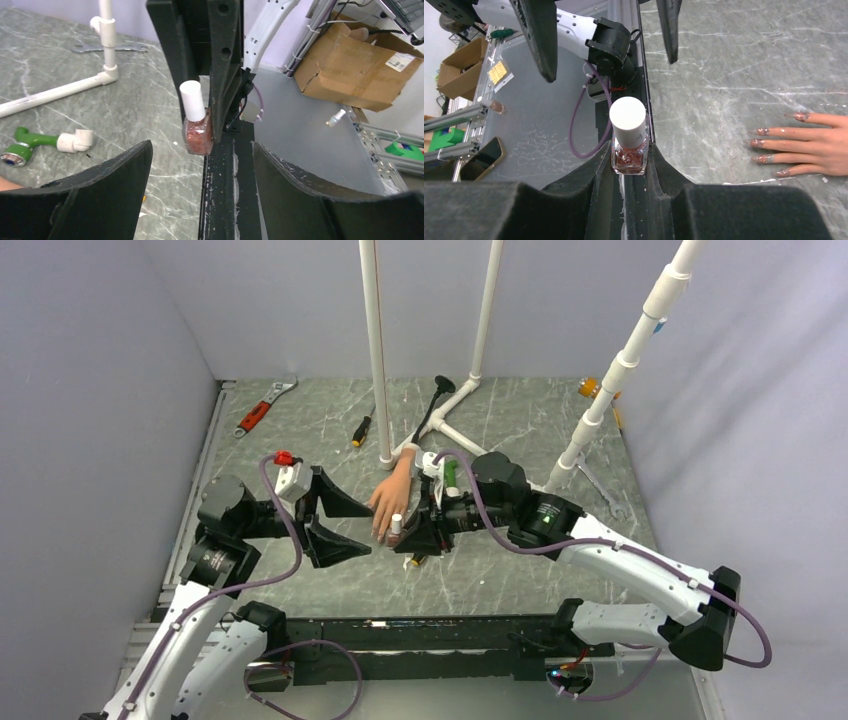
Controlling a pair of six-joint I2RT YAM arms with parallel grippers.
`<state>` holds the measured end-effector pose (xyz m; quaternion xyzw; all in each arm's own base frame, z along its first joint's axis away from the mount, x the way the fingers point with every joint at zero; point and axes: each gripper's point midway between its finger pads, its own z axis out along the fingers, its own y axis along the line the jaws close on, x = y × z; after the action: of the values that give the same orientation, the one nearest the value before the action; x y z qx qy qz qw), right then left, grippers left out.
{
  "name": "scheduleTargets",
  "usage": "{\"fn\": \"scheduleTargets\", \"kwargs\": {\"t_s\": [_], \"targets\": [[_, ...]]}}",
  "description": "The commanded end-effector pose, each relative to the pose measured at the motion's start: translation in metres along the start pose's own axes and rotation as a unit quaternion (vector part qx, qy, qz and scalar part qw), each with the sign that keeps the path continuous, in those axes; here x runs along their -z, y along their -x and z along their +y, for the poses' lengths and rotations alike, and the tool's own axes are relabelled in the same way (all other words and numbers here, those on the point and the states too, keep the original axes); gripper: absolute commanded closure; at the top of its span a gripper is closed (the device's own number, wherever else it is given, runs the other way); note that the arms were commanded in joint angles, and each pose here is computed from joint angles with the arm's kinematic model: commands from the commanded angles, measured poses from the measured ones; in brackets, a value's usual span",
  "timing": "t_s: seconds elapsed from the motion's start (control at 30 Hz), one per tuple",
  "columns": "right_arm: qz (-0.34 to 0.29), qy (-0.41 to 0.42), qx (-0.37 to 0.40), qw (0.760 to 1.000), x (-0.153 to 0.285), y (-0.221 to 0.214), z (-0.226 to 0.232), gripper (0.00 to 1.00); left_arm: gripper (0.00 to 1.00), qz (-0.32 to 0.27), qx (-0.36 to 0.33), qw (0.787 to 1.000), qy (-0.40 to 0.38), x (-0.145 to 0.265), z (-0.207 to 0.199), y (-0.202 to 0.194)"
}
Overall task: Paint the nails
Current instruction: Pick up the nail polish bottle from the center of the board.
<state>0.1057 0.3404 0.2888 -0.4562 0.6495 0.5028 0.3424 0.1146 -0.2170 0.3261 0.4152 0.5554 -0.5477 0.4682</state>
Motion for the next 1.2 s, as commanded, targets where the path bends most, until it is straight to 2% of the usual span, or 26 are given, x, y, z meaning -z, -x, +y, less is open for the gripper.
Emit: {"fn": "scheduleTargets", "kwargs": {"t_s": [0.0,0.4,0.57,1.07,1.17], "targets": [[-0.053,0.014,0.058,0.997,0.000,0.043,0.011,1.00,0.24,0.014,-0.018,0.999,-0.034,-0.002,-0.010,0.005],[-0.050,0.024,0.083,0.995,-0.012,0.046,0.009,1.00,0.31,0.023,-0.004,0.999,-0.028,-0.012,0.002,-0.002],[-0.055,0.030,0.087,0.994,-0.016,0.045,0.009,1.00,0.37,0.028,0.000,0.999,-0.028,-0.015,0.004,-0.004],[-0.052,0.048,0.103,0.992,-0.013,0.040,0.015,1.00,0.64,0.014,0.005,0.999,-0.040,-0.020,0.000,0.001],[-0.047,0.049,0.106,0.992,-0.012,0.037,0.016,1.00,0.65,0.007,0.006,0.999,-0.041,-0.020,-0.003,0.004]]}}
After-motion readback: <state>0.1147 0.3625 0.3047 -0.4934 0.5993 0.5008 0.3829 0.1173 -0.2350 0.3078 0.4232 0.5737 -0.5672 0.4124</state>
